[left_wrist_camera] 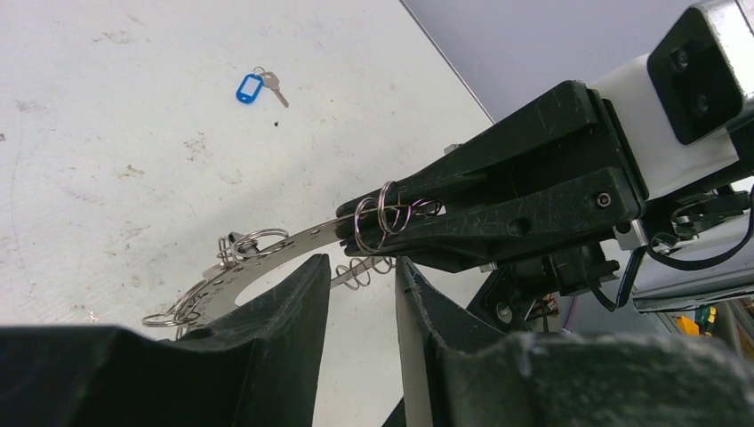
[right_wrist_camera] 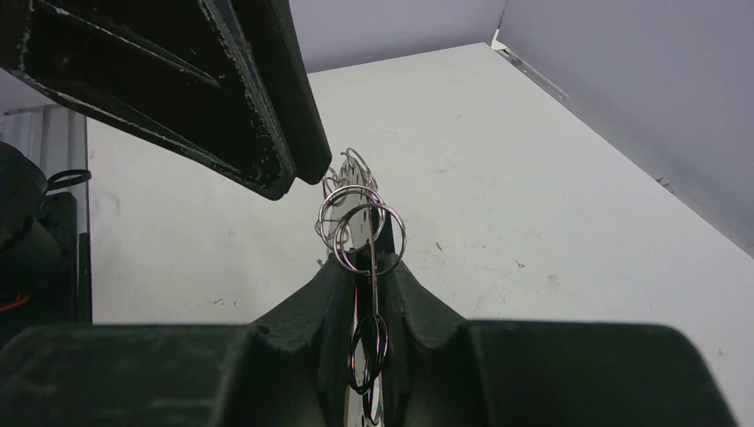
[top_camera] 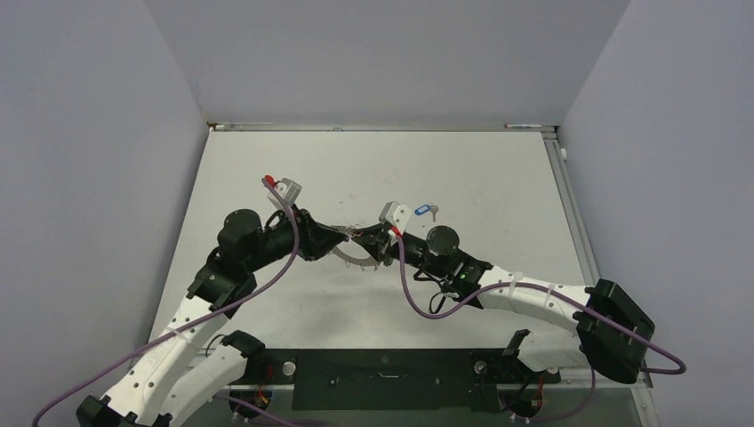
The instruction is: Put the keys on the keyring
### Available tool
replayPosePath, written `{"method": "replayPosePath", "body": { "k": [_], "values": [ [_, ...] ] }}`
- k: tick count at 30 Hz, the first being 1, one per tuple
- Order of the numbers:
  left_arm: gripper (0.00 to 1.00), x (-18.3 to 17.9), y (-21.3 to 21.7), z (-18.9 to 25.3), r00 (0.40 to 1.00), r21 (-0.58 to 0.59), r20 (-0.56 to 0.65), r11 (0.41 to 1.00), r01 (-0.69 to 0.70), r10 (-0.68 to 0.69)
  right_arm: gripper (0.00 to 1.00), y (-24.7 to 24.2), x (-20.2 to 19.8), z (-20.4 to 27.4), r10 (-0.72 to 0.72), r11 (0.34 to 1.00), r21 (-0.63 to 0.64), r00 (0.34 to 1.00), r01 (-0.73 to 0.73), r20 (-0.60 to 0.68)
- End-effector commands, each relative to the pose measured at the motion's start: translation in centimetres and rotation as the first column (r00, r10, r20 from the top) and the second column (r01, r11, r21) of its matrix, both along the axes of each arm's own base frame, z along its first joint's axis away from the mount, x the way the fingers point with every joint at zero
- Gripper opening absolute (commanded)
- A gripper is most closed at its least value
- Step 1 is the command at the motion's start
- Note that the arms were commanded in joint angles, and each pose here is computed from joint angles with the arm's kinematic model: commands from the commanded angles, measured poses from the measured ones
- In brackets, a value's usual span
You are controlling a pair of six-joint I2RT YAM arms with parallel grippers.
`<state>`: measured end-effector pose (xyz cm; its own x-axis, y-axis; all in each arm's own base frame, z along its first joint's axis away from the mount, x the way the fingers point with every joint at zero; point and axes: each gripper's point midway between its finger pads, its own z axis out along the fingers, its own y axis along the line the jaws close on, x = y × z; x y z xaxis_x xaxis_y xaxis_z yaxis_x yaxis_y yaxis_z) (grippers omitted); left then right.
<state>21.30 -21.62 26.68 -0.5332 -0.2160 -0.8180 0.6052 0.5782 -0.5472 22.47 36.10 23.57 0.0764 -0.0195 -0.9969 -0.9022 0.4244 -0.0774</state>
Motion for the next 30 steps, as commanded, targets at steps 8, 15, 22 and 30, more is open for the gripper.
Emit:
{"method": "replayPosePath", "body": {
  "k": [8, 15, 22, 30],
  "values": [
    [0.19, 0.1, -0.9, 2.4, 0.999, -0.123, 0.034, 0.992, 0.026, -0.022, 0.05, -0.2, -1.2, 5.0, 0.031, 0.986, 0.161, 0.999, -0.037, 0.038],
    [0.19, 0.3, -1.4, 2.8, 0.999, -0.159, 0.028, 0.986, 0.046, -0.042, 0.05, 0.1, -1.7, 5.5, 0.052, 0.983, 0.171, 0.998, -0.059, 0.045],
    [0.19, 0.4, -1.5, 2.6, 0.999, -0.164, 0.018, 0.985, 0.05, -0.047, 0.05, 0.3, -2.0, 5.8, 0.062, 0.981, 0.18, 0.997, -0.07, 0.05],
    [0.25, 0.6, -1.3, 2.4, 0.999, -0.152, 0.009, 0.988, 0.039, -0.038, 0.05, 0.3, -2.0, 6.4, 0.06, 0.979, 0.193, 0.997, -0.07, 0.057]
  ]
}}
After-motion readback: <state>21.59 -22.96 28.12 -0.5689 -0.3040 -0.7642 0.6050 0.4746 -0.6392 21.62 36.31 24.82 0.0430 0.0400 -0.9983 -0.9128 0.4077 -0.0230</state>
